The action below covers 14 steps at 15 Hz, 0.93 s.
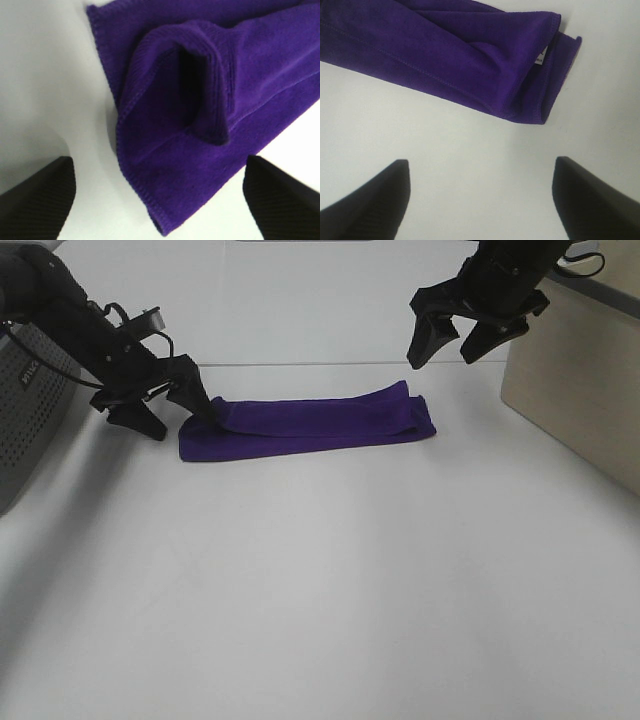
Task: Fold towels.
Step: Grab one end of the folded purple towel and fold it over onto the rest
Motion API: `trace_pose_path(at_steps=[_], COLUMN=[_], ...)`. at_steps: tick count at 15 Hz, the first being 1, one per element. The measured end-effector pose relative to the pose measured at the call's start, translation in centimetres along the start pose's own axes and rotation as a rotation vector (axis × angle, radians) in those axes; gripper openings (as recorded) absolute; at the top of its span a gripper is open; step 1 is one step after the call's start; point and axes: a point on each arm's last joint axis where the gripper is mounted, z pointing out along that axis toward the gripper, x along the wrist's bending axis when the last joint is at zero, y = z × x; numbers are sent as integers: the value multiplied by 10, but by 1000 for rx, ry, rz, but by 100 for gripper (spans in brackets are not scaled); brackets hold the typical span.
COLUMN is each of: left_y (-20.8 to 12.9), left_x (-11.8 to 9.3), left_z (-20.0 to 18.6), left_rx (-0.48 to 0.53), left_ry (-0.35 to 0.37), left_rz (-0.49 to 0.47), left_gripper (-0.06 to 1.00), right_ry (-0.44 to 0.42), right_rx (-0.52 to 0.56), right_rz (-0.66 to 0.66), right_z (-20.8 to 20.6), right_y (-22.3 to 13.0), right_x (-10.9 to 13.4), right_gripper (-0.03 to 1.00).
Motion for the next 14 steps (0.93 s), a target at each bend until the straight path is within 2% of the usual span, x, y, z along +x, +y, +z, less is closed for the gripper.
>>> trace_pose_path(at_steps=[3,6,7,10,11,14], left_y=[2,2,3,2,2,3], left_x=[-6,-32,-43,-36,-35,-34], left_z=[9,30,40,47,47,43], left_rx=[-15,-18,-36,-41,-45,-34], left_ry=[-47,-62,-52,-23,-20,-8], left_rz=[-17,22,21,14,16,41], left_gripper=[83,80,64,13,4,4], right_ry=[2,4,10,21,24,38], right_rx=[7,7,27,60,69,112], right_rz=[6,14,16,16,16,17], right_z=[0,0,0,0,0,-1], right_y=[-1,-1,-2,-5,-6,-10], right_x=[0,0,1,2,2,4], right_gripper=[77,77,77,77,77,77])
